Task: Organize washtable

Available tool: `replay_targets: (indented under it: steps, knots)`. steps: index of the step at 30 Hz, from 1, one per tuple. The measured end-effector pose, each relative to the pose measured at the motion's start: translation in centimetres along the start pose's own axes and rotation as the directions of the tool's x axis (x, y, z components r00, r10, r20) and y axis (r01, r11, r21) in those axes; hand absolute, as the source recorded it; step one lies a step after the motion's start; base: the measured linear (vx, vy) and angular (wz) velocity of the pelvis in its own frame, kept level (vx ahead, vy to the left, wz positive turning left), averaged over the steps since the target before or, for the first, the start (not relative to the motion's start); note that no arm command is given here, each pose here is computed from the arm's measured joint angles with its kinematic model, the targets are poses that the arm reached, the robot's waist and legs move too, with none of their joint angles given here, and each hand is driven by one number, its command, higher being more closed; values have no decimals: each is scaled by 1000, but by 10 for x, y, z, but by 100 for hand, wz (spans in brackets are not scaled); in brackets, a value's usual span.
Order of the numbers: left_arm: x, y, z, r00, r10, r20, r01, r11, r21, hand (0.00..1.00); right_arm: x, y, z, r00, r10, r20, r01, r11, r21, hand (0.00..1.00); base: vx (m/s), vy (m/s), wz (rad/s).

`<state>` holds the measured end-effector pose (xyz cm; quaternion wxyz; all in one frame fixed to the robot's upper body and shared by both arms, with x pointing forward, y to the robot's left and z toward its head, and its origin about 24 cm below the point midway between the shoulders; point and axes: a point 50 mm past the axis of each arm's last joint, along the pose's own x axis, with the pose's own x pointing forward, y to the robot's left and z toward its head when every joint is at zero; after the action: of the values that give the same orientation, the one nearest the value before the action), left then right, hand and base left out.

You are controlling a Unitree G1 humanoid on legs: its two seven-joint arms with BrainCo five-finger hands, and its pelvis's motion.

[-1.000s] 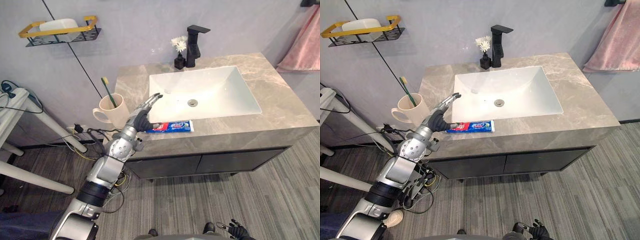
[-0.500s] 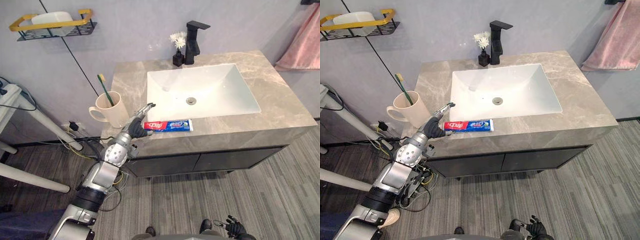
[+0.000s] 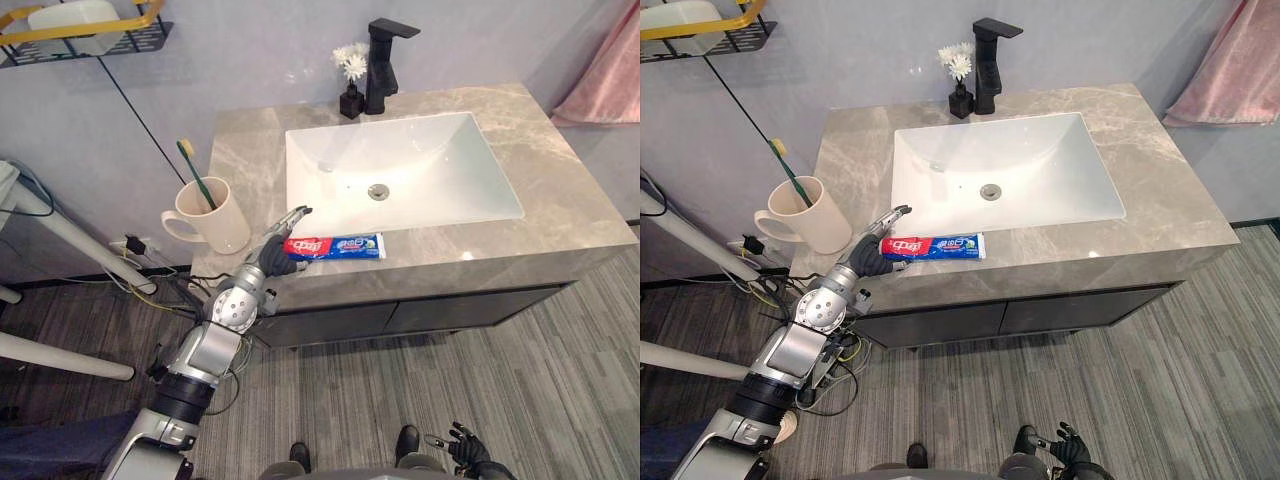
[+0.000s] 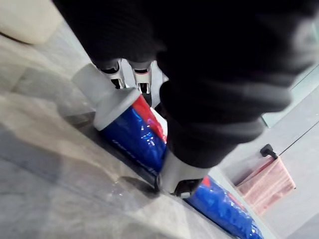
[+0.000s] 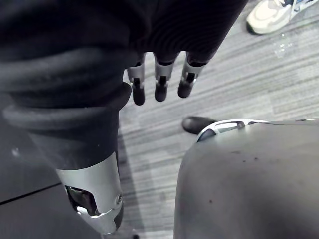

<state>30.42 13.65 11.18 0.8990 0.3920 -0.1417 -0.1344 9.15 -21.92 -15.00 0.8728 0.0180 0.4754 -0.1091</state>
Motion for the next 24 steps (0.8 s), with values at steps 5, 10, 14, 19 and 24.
replay_targets:
  steps: [5,10,14,19,24]
  knots:
    - [0,-6,11,996,-72,55,69,996,58,100,0,-2,1,1000,-3,4,3,1000,-7,0,-67,-30,-5]
    - [-2,-3,8,992,-112,58,103,985,138,100,0,-3,3,1000,6,8,-6,999,-38,0,-55,-31,-7]
    - [4,1,13,991,-102,89,83,978,191,100,1,-6,6,1000,8,17,-7,998,-65,0,-9,-9,-1]
    - [7,3,15,992,-67,108,38,967,253,100,1,-5,8,1000,14,24,-12,997,-77,0,14,-8,-4]
    - [12,6,12,995,-5,103,-29,945,326,100,1,-2,11,999,25,38,-22,996,-92,0,1,-1,-4]
